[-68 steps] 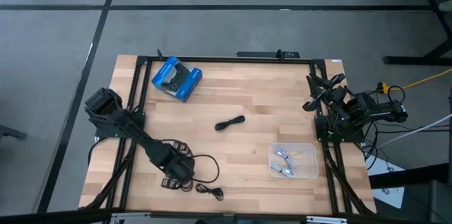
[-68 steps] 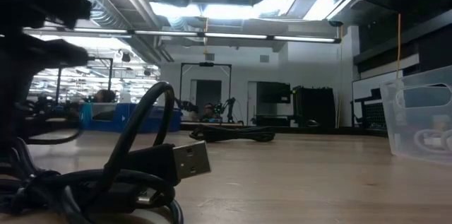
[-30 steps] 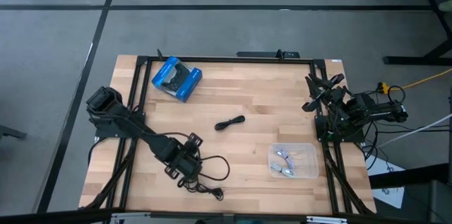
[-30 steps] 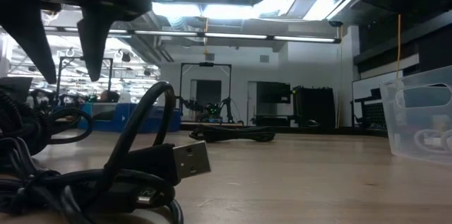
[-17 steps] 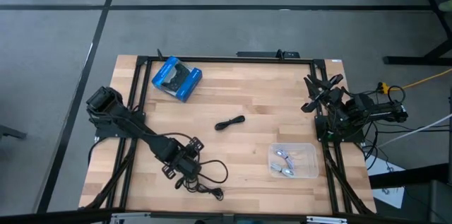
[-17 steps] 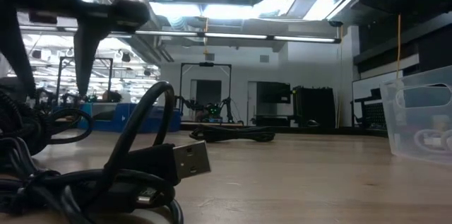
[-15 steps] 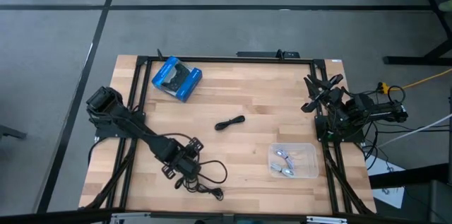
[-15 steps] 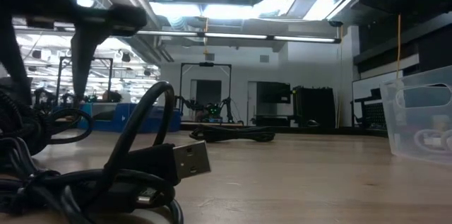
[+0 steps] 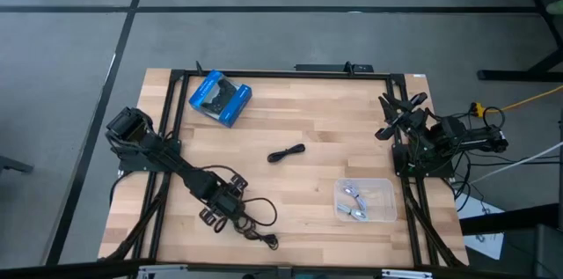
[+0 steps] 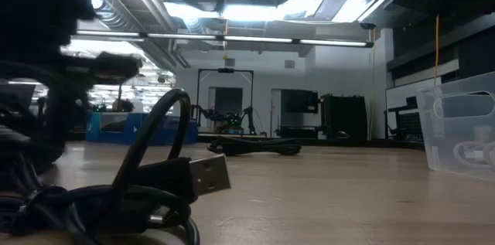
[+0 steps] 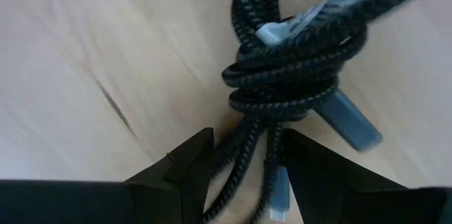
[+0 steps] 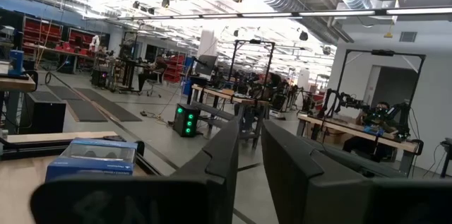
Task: Pick and place USB-C Cables
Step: Put the middle black charger cable into the transparent container
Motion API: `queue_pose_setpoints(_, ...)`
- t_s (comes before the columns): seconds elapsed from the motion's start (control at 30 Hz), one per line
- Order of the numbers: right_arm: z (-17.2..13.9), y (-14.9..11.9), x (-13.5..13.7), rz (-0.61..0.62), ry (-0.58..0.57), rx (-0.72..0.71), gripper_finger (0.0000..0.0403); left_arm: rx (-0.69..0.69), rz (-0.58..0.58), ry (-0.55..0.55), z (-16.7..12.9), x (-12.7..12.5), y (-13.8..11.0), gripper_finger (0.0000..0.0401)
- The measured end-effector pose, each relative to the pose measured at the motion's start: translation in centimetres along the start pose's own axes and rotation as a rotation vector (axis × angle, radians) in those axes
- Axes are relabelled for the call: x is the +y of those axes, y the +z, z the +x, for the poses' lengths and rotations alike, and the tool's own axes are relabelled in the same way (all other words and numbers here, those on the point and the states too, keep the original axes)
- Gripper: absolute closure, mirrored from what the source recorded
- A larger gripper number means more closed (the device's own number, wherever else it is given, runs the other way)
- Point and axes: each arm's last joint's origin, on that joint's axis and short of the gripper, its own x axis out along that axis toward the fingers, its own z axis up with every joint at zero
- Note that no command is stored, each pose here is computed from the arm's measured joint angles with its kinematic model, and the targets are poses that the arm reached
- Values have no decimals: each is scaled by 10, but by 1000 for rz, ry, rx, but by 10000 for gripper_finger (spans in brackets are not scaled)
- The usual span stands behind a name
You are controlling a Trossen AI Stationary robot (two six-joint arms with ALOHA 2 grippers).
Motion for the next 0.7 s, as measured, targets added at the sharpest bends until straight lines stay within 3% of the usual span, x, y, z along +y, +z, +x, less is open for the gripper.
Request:
queue_pose_setpoints(0.2,0,0,0,0,0,1,334,9,-295,-3,2,0,-3,234)
queue_pose_setpoints(0.7,0,0,0,-7,2,3,334,-64,-909,40,3,1,2,234)
